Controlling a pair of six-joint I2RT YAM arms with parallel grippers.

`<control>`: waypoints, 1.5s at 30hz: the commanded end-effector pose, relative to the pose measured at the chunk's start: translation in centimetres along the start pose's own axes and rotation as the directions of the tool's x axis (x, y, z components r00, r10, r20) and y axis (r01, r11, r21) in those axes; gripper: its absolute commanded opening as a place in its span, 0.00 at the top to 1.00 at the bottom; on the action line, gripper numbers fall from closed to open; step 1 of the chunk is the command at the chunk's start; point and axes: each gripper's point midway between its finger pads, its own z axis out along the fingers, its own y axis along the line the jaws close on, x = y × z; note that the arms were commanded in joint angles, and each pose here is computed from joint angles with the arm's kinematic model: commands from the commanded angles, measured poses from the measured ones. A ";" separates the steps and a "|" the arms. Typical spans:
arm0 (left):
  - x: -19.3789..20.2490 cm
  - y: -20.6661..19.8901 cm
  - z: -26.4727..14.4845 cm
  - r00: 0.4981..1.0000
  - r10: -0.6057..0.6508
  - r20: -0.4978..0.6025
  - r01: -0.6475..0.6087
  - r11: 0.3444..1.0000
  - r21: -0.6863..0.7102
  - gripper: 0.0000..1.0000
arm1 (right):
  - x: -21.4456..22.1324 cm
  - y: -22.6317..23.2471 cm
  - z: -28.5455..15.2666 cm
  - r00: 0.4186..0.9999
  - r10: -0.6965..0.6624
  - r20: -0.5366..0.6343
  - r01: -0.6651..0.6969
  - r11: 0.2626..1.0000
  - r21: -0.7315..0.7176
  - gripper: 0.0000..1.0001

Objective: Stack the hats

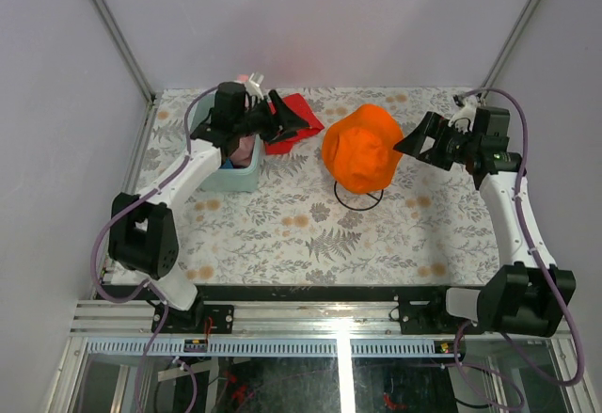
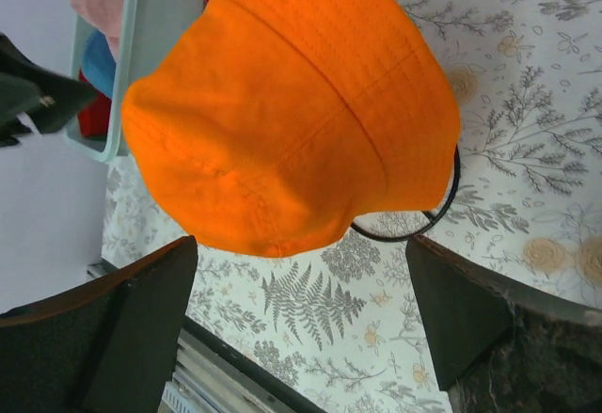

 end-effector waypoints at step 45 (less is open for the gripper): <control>-3.0 5.3 3.7 0.964 0.222 0.144 -0.257 0.918 0.302 0.38 | -2.8 -4.9 8.6 0.982 0.136 0.133 -0.010 0.737 -0.676 0.23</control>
